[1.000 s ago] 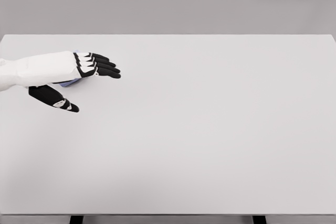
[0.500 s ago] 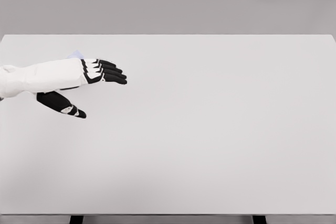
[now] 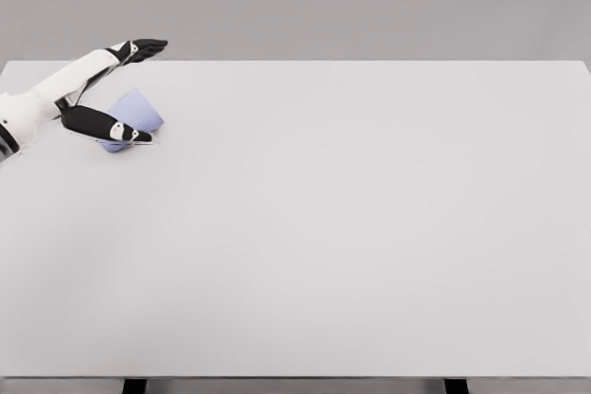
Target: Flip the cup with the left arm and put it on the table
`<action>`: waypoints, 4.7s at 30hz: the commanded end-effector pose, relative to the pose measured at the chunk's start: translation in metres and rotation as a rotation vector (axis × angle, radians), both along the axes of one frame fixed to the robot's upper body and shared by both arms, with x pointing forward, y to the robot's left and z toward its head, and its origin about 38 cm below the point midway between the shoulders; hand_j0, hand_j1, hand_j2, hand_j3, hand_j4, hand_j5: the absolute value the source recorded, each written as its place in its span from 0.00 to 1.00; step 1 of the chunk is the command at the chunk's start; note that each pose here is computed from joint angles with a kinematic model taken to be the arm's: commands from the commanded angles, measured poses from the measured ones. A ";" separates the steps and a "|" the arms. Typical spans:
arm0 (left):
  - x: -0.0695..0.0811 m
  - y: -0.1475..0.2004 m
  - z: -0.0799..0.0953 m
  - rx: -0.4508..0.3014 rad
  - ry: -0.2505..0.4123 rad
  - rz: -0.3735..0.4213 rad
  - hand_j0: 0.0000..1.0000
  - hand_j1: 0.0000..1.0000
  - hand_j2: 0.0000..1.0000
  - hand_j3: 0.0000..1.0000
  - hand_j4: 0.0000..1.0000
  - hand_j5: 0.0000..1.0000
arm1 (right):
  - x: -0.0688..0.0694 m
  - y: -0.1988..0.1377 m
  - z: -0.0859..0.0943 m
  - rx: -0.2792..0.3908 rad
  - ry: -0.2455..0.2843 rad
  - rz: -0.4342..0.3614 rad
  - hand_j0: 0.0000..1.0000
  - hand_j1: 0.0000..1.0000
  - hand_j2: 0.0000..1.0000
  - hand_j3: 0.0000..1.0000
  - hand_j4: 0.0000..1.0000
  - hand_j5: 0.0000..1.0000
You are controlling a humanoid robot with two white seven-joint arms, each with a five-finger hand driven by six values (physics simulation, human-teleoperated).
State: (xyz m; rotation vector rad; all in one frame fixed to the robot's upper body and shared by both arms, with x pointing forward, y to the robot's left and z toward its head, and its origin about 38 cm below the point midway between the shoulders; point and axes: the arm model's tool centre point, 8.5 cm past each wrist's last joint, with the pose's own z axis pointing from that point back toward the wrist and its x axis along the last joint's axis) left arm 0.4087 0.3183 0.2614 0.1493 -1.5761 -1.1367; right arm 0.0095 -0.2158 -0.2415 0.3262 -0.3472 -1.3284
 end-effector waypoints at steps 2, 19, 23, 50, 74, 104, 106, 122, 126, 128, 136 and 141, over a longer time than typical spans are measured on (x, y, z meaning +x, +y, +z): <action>0.003 0.013 -0.010 0.136 0.133 0.071 1.00 1.00 1.00 1.00 1.00 1.00 | 0.000 0.000 0.000 0.000 -0.001 0.001 1.00 1.00 1.00 1.00 1.00 1.00; 0.021 0.021 0.011 0.064 0.260 0.214 1.00 1.00 1.00 1.00 1.00 1.00 | 0.000 0.000 0.000 0.000 -0.001 0.001 1.00 1.00 1.00 1.00 1.00 1.00; 0.032 0.008 0.000 0.143 0.268 0.275 1.00 1.00 1.00 1.00 1.00 1.00 | 0.000 0.000 0.000 0.000 -0.001 0.001 1.00 1.00 1.00 1.00 1.00 1.00; 0.076 0.027 -0.034 0.109 0.408 0.482 1.00 1.00 1.00 1.00 1.00 1.00 | 0.000 0.000 0.000 0.000 -0.001 0.001 1.00 1.00 1.00 1.00 1.00 1.00; 0.084 0.019 -0.055 0.157 0.384 0.525 1.00 1.00 1.00 1.00 1.00 1.00 | 0.000 0.000 0.000 0.000 -0.001 0.001 1.00 1.00 1.00 1.00 1.00 1.00; 0.093 0.007 -0.087 0.164 0.448 0.539 1.00 1.00 1.00 1.00 1.00 1.00 | 0.000 0.000 0.000 0.000 -0.001 0.001 1.00 1.00 1.00 1.00 1.00 1.00; 0.094 0.009 -0.089 0.165 0.453 0.546 1.00 1.00 1.00 1.00 1.00 1.00 | 0.000 0.000 0.000 0.000 -0.001 0.001 1.00 1.00 1.00 1.00 1.00 1.00; 0.097 0.004 -0.103 0.168 0.477 0.557 0.75 0.75 0.75 0.75 0.75 0.75 | 0.000 0.000 0.000 0.000 -0.001 0.001 1.00 1.00 1.00 1.00 1.00 1.00; 0.096 0.002 -0.099 0.153 0.471 0.547 0.73 0.73 0.73 0.73 0.73 0.73 | 0.000 0.000 0.000 0.000 -0.001 0.001 1.00 1.00 1.00 1.00 1.00 1.00; 0.097 0.000 -0.090 0.130 0.422 0.506 0.71 0.71 0.71 0.71 0.71 0.71 | 0.000 0.000 0.000 0.000 -0.001 0.001 1.00 1.00 1.00 1.00 1.00 1.00; 0.099 -0.020 -0.070 -0.009 0.144 0.350 0.66 0.66 0.66 0.66 0.66 0.66 | 0.000 0.000 0.000 0.000 -0.001 0.001 1.00 1.00 1.00 1.00 1.00 1.00; 0.091 -0.020 -0.075 -0.061 0.065 0.297 0.66 0.66 0.66 0.66 0.66 0.66 | 0.000 0.000 0.000 0.000 -0.001 0.001 1.00 1.00 1.00 1.00 1.00 1.00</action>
